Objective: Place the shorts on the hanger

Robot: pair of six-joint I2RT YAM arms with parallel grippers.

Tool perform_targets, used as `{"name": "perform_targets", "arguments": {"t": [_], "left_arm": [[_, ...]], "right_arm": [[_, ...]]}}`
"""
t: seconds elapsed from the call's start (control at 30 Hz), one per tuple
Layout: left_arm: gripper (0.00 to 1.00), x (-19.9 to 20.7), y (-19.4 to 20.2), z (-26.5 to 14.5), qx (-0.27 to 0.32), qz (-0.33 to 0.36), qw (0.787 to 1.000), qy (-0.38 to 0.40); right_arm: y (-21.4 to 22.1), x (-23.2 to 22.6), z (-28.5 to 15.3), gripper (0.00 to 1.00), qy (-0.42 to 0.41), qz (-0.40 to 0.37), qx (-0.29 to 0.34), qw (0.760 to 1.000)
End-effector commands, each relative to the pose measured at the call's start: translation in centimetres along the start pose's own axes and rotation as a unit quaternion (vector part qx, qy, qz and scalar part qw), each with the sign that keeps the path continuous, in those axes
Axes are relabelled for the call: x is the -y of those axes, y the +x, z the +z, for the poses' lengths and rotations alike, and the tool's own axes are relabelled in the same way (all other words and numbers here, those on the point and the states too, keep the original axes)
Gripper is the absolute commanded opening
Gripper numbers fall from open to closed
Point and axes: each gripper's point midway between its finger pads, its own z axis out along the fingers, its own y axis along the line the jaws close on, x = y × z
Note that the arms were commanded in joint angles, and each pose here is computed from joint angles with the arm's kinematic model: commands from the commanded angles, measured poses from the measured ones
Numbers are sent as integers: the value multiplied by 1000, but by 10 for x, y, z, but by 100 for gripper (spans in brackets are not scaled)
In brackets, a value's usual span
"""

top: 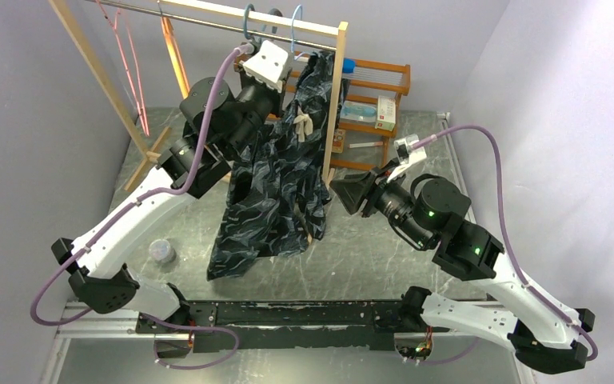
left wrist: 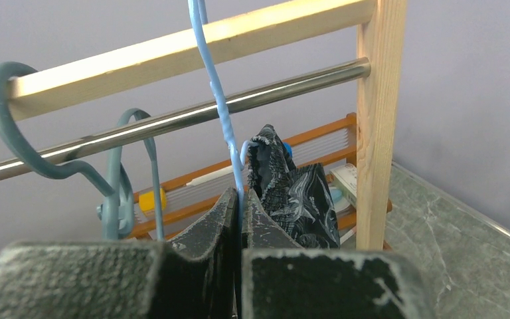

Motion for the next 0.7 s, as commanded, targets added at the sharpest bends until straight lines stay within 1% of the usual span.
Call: {"name": "perform_targets", "arguments": {"t": [0.0,0.1,0.13,0.2,0.3,0.33,0.4,0.43,0.47,0.5,0.53,0.63,0.67], "left_arm": [[7,-12,-16,3,32,-10,999,-29],[7,-13,-3,3,17,-9,999,-36],[11,-13,1,3,9,-9,999,-35],[28,-11,9,1,-7,-14,999,-34],[57,-11,11,-9,-28,-38,999,-28],[64,-12,11,-14,-32,-45,998,-25],[73,-13,8,-26,-35,-62,997,-18],[78,-13,5,-33,-35,-71,997,-14],[81,-12,4,-39,-38,-79,996,-5],[84,-12,1,-45,-38,-87,995,2],[85,-12,-3,-52,-36,-97,995,9],[91,-11,-16,-73,-32,-128,991,34],[95,-10,-18,-80,-34,-136,989,41]], "right_arm": [[1,0,0,48,-3,5,2,1000],[3,0,0,48,-2,4,0,1000],[3,0,0,48,-2,3,-2,1000],[5,1,0,50,-1,2,-5,1000],[11,4,1,54,6,0,-15,1000],[14,6,1,55,10,-1,-19,1000],[20,11,2,60,20,-2,-26,999],[23,14,2,65,27,-2,-28,999],[26,17,3,73,33,-3,-32,999],[29,18,4,94,36,-4,-34,999],[31,20,4,99,38,-6,-37,999],[36,23,7,100,47,-9,-44,998],[38,25,8,100,54,-10,-47,997]]}}
